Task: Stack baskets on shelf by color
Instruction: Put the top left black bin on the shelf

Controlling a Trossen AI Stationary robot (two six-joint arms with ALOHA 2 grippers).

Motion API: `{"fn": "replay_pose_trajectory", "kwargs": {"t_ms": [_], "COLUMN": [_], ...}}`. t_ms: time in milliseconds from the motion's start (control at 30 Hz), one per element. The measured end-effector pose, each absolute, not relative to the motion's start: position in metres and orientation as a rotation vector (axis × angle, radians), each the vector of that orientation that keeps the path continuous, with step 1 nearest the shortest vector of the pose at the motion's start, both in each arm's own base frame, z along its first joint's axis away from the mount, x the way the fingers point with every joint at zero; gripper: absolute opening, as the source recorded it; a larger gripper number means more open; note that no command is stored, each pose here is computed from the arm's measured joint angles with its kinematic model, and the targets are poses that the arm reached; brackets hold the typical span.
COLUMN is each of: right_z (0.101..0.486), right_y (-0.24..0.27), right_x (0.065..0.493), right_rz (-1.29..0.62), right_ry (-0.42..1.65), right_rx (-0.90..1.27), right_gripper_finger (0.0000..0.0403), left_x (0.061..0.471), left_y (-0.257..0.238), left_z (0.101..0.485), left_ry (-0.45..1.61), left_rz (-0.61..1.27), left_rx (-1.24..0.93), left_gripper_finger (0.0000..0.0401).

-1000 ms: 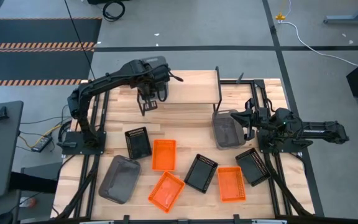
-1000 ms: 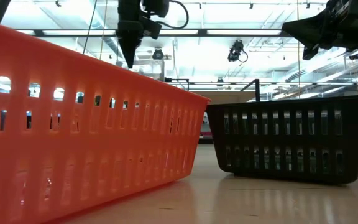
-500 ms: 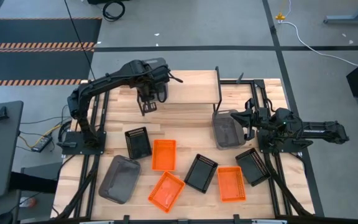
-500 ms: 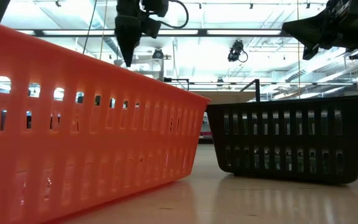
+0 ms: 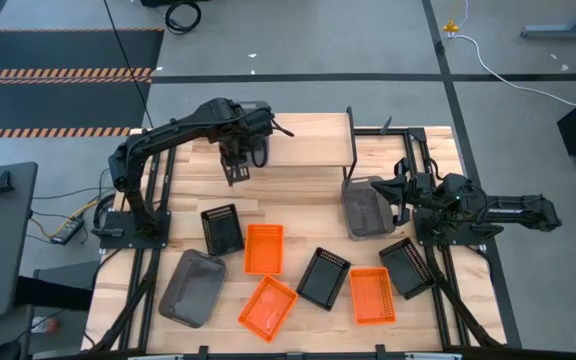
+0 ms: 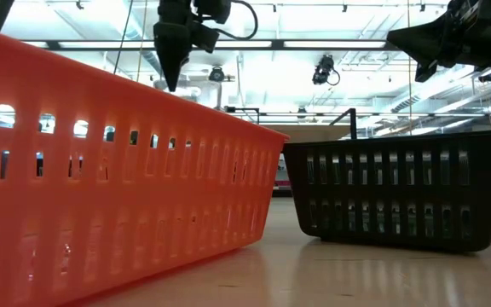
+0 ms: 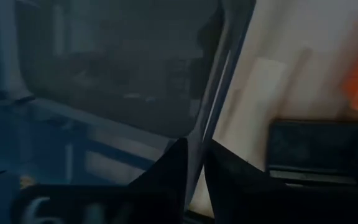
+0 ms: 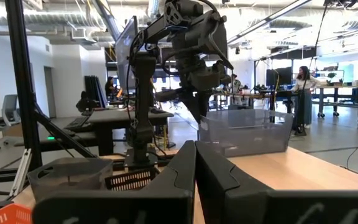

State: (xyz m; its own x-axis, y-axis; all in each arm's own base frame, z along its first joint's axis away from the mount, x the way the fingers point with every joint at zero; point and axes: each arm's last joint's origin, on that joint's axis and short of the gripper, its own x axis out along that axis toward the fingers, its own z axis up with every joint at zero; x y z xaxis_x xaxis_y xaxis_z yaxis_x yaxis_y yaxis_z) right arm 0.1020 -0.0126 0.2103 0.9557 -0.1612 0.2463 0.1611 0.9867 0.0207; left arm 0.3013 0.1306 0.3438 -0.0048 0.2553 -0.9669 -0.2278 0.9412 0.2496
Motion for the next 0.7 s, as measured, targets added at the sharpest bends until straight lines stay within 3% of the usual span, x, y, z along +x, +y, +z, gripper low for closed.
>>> {"fn": "replay_pose_trajectory", "kwargs": {"t_ms": [233,700], "right_z": [0.21,0.21], "right_y": [-0.013,-0.013], "right_x": [0.102,0.102], "right_rz": [-0.164,-0.164], "right_ry": [-0.25,-0.251], "right_rx": [0.0,-0.001], "right_gripper_finger": [0.0016,0.0016], "left_x": [0.3,0.309], "left_y": [0.133,0.108], "left_z": [0.345,0.344], "left_ry": [1.551,1.549], "left_rz": [0.458,0.409], "left_rx": [0.089,0.133], "left_gripper_finger": [0.0073,0.0077]}}
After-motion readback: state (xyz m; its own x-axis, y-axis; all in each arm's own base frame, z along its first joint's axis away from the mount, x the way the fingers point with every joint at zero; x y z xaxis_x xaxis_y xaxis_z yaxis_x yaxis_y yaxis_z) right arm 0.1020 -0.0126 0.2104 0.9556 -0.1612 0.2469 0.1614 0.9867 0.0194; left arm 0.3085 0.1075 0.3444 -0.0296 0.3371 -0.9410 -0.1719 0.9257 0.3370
